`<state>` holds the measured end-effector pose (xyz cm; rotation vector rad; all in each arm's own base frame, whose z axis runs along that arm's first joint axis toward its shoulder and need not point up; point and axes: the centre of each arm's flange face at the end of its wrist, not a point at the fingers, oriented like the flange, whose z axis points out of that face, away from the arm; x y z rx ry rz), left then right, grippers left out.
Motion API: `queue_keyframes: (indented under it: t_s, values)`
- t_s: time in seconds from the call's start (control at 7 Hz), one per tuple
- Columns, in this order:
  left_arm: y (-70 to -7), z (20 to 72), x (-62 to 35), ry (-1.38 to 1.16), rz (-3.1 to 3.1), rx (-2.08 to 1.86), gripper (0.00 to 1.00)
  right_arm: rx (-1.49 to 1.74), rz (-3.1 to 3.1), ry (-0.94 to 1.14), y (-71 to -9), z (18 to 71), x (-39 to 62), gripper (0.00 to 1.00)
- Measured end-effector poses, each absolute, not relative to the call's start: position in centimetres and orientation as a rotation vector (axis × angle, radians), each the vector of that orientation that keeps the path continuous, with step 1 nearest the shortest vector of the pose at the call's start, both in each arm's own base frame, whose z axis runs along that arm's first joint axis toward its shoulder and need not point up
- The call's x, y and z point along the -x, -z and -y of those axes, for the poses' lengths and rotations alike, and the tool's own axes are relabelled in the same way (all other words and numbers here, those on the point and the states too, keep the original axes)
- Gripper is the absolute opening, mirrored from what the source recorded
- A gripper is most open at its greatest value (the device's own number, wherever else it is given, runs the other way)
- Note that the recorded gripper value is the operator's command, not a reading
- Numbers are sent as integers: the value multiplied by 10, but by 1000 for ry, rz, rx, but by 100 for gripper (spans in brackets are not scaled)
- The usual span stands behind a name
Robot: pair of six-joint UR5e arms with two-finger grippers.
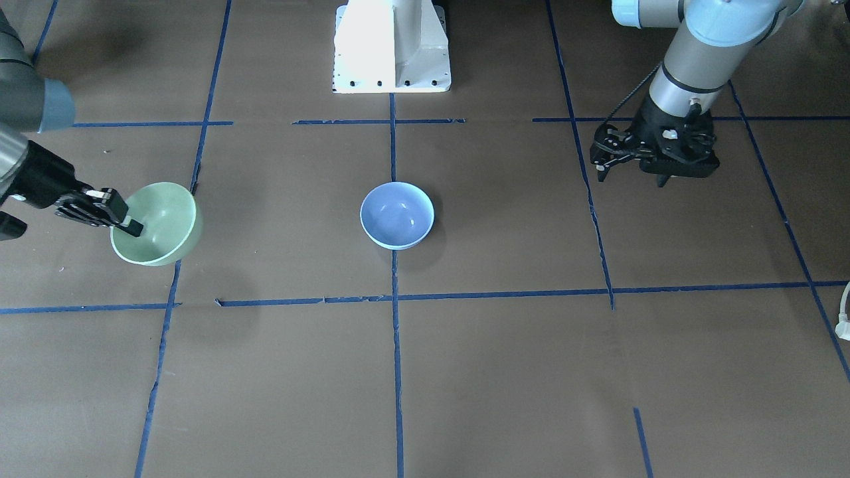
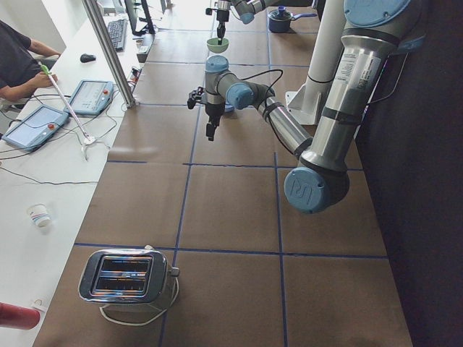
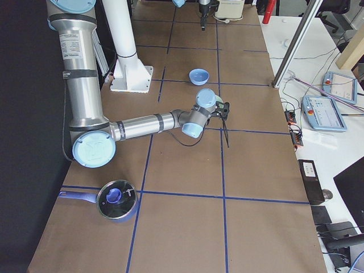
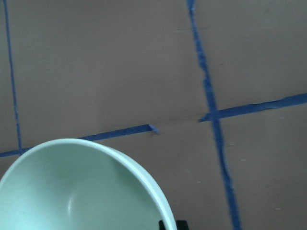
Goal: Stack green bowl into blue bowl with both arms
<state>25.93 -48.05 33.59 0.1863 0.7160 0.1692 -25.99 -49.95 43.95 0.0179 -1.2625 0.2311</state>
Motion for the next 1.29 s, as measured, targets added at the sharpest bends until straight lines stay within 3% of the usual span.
queue_keyframes:
  t_s: [0.43, 1.14, 1.29]
  values:
    - [-386, 499, -192, -182, -656, -198, 100, -26, 1357, -265, -340, 491, 370, 0]
    - [-465, 511, -143, -160, -612, -133, 100, -94, 1417, -291, -273, 435, 488, 2]
    - [-477, 518, -126, -170, -601, -137, 100, -95, 1411, -288, -272, 429, 498, 74]
